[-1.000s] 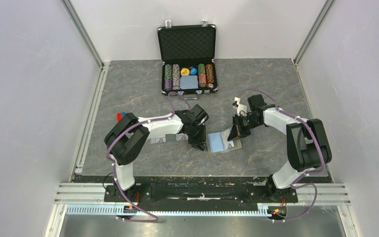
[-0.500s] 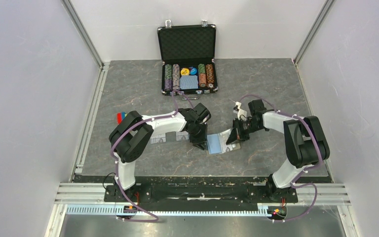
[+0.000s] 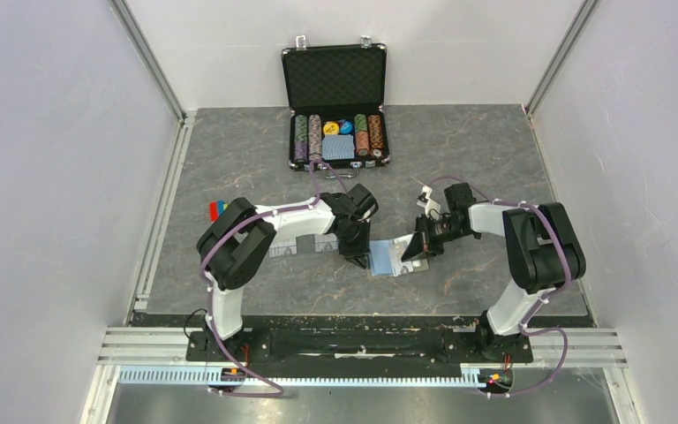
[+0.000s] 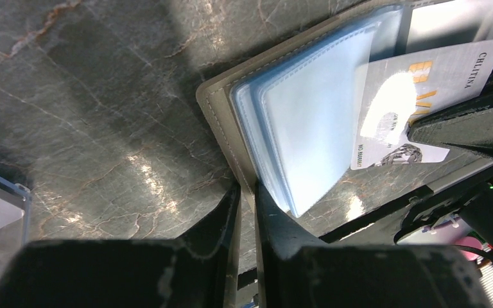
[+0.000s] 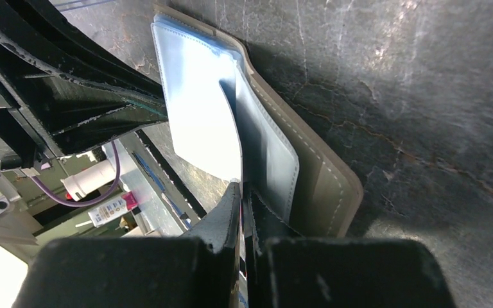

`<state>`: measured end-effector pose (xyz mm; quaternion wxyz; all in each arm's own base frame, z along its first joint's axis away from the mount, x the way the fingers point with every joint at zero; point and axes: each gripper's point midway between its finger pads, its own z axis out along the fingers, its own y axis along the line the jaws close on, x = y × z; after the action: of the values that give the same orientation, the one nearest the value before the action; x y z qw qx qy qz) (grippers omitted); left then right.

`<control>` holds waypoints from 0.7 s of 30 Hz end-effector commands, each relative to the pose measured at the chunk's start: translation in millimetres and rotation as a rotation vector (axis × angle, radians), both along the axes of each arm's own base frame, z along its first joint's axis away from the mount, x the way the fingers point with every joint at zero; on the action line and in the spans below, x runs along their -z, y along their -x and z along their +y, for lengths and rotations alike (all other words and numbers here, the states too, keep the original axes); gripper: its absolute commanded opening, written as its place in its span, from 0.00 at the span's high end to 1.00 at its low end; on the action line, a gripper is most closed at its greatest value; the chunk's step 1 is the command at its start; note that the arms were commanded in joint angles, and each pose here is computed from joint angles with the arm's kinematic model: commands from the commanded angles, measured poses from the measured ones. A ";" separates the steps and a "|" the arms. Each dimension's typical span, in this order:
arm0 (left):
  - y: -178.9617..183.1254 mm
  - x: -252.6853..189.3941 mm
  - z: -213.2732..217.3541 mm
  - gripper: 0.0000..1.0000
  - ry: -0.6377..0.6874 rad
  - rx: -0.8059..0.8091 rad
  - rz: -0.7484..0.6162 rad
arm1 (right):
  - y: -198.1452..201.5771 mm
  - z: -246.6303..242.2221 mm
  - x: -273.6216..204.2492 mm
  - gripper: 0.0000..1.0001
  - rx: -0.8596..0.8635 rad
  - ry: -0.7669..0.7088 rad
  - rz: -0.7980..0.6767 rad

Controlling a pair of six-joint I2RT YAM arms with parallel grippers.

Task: Put the credit cards into the card holder
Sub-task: Insert the credit card into the card holder.

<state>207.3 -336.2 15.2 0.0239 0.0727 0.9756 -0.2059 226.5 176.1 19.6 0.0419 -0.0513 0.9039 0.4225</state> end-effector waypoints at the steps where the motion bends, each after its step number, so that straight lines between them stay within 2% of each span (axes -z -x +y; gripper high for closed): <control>1: 5.0 21.3 15.5 0.82 -0.102 0.055 -0.003 | -9.0 -2.1 12.1 1.00 0.006 0.047 -0.018; 11: 8.1 30.4 24.1 0.87 -0.174 0.094 0.000 | -27.3 -1.4 3.7 1.00 0.017 0.063 -0.025; 21: 9.1 32.9 23.3 0.88 -0.179 0.105 0.005 | -11.8 -5.5 25.5 1.00 0.015 0.081 0.023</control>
<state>207.0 -334.2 13.3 0.0186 0.0965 0.9786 -0.1807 245.1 179.7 17.9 0.0367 -0.0425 0.9044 0.4230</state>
